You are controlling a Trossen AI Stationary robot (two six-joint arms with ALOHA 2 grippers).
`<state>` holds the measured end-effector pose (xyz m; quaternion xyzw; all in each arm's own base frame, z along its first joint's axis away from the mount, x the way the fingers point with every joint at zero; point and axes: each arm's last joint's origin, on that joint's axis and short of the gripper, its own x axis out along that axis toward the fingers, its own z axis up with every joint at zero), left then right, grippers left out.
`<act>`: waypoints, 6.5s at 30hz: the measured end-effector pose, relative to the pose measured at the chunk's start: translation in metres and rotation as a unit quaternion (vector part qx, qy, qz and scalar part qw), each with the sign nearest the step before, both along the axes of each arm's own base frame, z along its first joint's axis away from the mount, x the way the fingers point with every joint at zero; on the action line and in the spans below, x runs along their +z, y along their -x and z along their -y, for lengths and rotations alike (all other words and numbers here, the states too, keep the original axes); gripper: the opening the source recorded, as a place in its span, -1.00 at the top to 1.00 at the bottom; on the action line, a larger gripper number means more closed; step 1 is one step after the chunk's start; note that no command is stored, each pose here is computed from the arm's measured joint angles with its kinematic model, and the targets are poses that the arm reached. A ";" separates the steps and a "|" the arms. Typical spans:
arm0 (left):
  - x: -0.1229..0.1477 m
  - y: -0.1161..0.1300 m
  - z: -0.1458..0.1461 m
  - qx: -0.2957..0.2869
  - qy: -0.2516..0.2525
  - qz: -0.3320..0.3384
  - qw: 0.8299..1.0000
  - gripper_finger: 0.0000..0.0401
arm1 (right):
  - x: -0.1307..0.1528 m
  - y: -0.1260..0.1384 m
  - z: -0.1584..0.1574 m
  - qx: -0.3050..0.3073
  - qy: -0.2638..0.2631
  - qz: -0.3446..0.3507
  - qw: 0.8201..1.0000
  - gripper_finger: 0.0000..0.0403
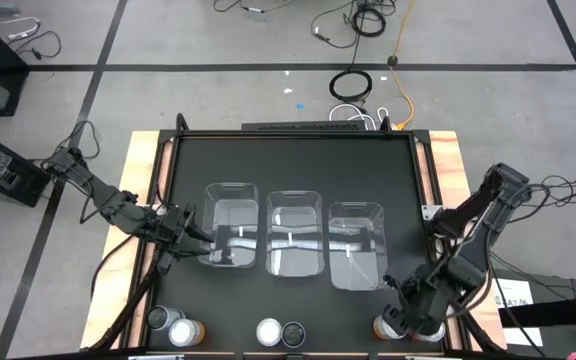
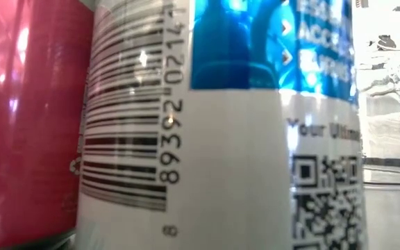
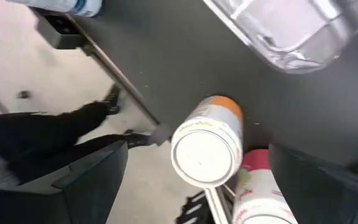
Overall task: Sort soda cans
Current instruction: Put the right orange soda can into the middle transparent bin, then put the left white-blue soda can into the left transparent bin
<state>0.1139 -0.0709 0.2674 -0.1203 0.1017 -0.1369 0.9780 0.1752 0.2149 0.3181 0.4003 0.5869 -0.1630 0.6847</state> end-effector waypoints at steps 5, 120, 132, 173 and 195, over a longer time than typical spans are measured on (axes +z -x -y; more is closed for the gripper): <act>0.000 0.000 0.000 0.000 0.000 0.000 1.000 0.24 | 0.004 -0.010 -0.015 0.024 0.031 -0.044 0.998 -0.88; 0.000 0.000 -0.001 0.016 0.002 0.001 1.000 0.24 | 0.065 -0.146 0.112 0.163 0.189 0.102 0.963 -0.37; 0.000 0.000 -0.001 0.016 0.002 0.001 1.000 0.24 | 0.037 -0.197 0.177 0.191 0.208 0.110 0.953 -0.37; 0.000 0.000 -0.001 0.016 0.002 0.001 1.000 0.24 | -0.089 -0.244 0.246 0.221 0.178 -0.056 0.957 -0.37; 0.000 0.000 -0.001 0.016 0.003 0.001 1.000 0.24 | -0.086 -0.240 0.259 0.225 0.178 -0.059 0.956 -0.83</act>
